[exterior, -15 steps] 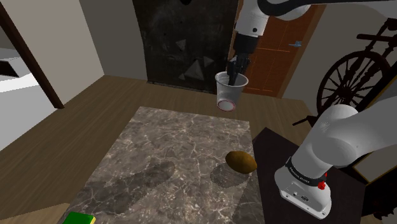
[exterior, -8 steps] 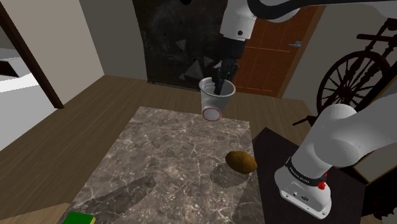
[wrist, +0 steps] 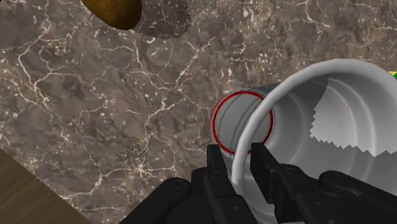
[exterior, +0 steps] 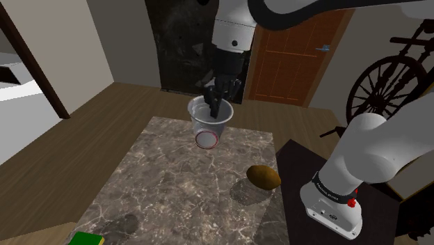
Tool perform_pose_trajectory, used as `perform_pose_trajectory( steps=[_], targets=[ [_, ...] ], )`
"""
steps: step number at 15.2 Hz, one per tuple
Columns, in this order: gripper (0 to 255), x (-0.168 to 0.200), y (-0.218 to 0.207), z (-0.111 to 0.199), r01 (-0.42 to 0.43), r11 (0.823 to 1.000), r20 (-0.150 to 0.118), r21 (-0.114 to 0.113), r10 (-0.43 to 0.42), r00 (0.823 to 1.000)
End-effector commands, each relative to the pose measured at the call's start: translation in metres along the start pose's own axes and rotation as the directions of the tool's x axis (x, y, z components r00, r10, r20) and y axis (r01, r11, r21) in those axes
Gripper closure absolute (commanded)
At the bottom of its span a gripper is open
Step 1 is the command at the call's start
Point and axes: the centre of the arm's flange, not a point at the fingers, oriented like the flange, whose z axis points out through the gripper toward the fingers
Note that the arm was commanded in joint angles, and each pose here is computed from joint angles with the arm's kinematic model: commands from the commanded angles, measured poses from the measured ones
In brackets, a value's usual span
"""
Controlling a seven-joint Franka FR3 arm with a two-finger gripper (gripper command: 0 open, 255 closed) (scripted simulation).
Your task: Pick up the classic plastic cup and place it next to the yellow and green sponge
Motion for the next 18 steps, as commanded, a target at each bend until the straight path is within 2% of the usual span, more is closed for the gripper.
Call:
perform_pose_trajectory(
  steps=[1,18],
  targets=[
    [255,-0.002,-0.026,0.004,-0.001,1.0,-0.001,0.001,0.001,1.0],
    [255,-0.002,-0.246,0.044,-0.001,1.0,-0.001,0.001,0.001,1.0]
  ],
)
